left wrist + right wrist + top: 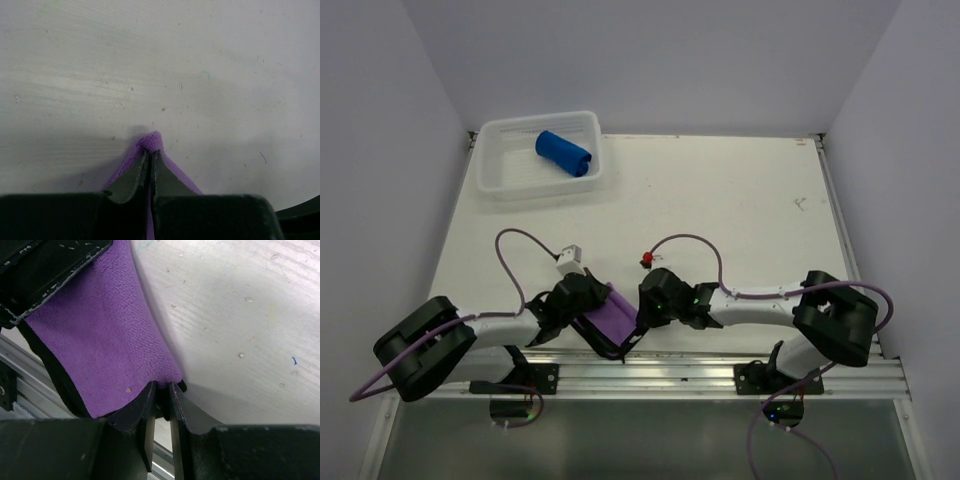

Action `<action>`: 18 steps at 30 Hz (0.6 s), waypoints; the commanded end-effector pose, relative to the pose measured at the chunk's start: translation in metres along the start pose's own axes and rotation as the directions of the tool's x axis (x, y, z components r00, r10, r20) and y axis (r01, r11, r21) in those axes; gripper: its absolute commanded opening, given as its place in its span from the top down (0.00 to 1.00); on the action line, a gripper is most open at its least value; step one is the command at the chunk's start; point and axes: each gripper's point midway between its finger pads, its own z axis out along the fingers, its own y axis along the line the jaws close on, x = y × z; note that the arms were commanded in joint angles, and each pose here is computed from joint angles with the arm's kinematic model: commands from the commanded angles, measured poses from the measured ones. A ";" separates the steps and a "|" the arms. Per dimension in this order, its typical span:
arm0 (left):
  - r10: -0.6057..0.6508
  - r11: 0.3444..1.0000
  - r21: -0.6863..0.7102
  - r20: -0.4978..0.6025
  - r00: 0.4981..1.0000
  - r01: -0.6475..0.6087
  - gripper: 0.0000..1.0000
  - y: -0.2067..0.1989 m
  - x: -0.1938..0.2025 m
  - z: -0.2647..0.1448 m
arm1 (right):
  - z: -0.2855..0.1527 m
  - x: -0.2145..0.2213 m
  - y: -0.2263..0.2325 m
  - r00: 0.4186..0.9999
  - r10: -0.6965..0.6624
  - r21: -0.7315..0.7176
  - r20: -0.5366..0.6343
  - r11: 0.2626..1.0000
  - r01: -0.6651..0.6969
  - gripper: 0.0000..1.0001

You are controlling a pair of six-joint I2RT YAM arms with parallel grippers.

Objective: Roll the towels
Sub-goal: Roll the towel

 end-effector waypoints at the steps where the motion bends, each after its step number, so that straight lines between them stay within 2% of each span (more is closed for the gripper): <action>1: 0.029 0.995 -0.098 -0.006 1.000 -0.029 1.00 0.028 0.006 -0.005 | 0.005 0.019 -0.009 0.999 -0.012 0.030 -0.039 0.999 0.013 0.80; 5: 0.038 0.996 -0.081 -0.016 0.999 -0.040 1.00 0.020 0.004 -0.006 | 0.007 0.023 -0.007 0.998 -0.030 0.042 -0.046 0.999 0.032 0.80; 8: 0.045 0.998 -0.053 -0.011 0.999 -0.045 0.84 0.008 -0.003 -0.009 | 0.009 0.025 -0.007 0.998 -0.051 0.069 -0.047 0.996 0.054 0.80; 9: 0.051 0.998 -0.036 0.000 0.999 -0.051 0.75 0.000 -0.009 -0.011 | 0.009 0.026 -0.008 0.997 -0.056 0.079 -0.050 0.995 0.060 0.80; 11: 0.056 0.998 -0.023 0.009 0.998 -0.056 0.72 -0.008 -0.016 -0.013 | 0.010 0.027 -0.007 0.996 -0.071 0.094 -0.049 0.993 0.075 0.80; 15: 0.073 0.997 -0.022 0.025 0.997 -0.072 0.57 -0.023 -0.032 -0.017 | 0.010 0.028 -0.011 0.995 -0.091 0.147 -0.035 0.984 0.095 0.80; 18: 0.076 0.996 -0.035 0.007 0.997 -0.076 0.53 -0.026 -0.033 -0.019 | 0.009 0.028 -0.012 0.995 -0.101 0.177 -0.022 0.979 0.103 0.81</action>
